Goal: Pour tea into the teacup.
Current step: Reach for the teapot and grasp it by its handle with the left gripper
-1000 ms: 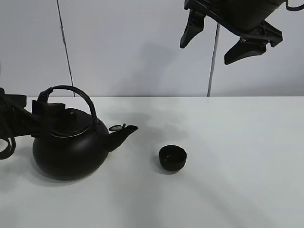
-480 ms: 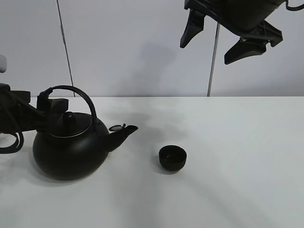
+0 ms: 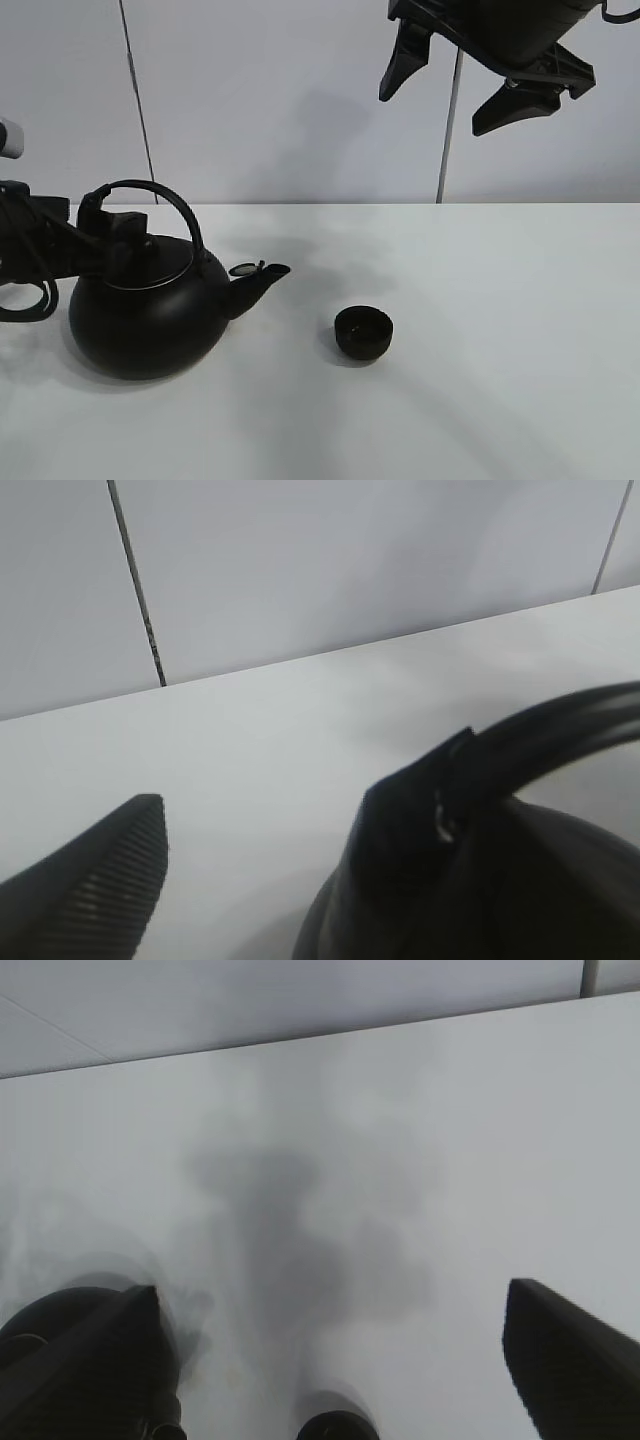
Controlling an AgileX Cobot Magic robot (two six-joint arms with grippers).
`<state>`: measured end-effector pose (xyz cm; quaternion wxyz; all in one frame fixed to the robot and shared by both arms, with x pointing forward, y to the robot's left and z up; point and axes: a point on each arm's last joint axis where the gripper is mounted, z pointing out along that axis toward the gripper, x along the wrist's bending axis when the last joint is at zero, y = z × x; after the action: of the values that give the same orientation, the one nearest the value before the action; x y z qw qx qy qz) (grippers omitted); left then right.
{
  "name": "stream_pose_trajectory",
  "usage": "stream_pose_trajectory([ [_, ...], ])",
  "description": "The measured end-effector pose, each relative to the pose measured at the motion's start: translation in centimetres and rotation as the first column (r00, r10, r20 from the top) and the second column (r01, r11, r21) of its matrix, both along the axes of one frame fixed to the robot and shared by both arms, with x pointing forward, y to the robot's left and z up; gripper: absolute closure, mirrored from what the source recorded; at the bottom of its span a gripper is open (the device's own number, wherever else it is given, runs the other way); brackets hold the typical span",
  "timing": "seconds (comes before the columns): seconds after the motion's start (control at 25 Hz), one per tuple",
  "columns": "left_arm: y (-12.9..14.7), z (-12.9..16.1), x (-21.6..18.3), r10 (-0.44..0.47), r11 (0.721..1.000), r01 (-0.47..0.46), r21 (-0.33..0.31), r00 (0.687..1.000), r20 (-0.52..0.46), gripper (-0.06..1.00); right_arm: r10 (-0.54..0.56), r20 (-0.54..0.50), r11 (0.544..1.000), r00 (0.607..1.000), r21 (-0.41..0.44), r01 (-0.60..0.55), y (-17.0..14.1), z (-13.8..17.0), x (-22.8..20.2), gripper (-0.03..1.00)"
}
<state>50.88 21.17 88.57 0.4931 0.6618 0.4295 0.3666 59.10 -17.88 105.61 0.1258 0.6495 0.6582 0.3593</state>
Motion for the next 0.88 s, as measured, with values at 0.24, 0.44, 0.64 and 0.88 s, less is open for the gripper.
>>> stream_pose_trajectory([
  [0.24, -0.11, 0.05, 0.24, -0.004, 1.000, 0.004, -0.001, 1.000, 0.006, 0.51, 0.000, 0.000, 1.000, 1.000, 0.000, 0.000, 0.00, 0.00, 0.00, 0.33],
  [0.44, -0.28, 0.04, 0.18, -0.025, 1.000, 0.025, 0.002, 1.000, 0.007, 0.74, 0.000, 0.000, 1.000, 1.000, 0.000, 0.000, 0.00, 0.00, 0.00, 0.33],
  [0.64, -0.35, 0.04, 0.19, -0.048, 0.998, 0.047, 0.031, 0.999, 0.017, 0.83, 0.000, 0.000, 1.000, 1.000, 0.000, 0.000, 0.00, 0.00, 0.00, 0.33],
  [0.88, -0.56, 0.64, 0.09, -0.080, 0.995, 0.080, 0.056, 0.997, 0.003, 0.84, 0.000, -0.001, 1.000, 1.000, 0.000, 0.000, 0.00, -0.01, -0.01, 0.33],
])
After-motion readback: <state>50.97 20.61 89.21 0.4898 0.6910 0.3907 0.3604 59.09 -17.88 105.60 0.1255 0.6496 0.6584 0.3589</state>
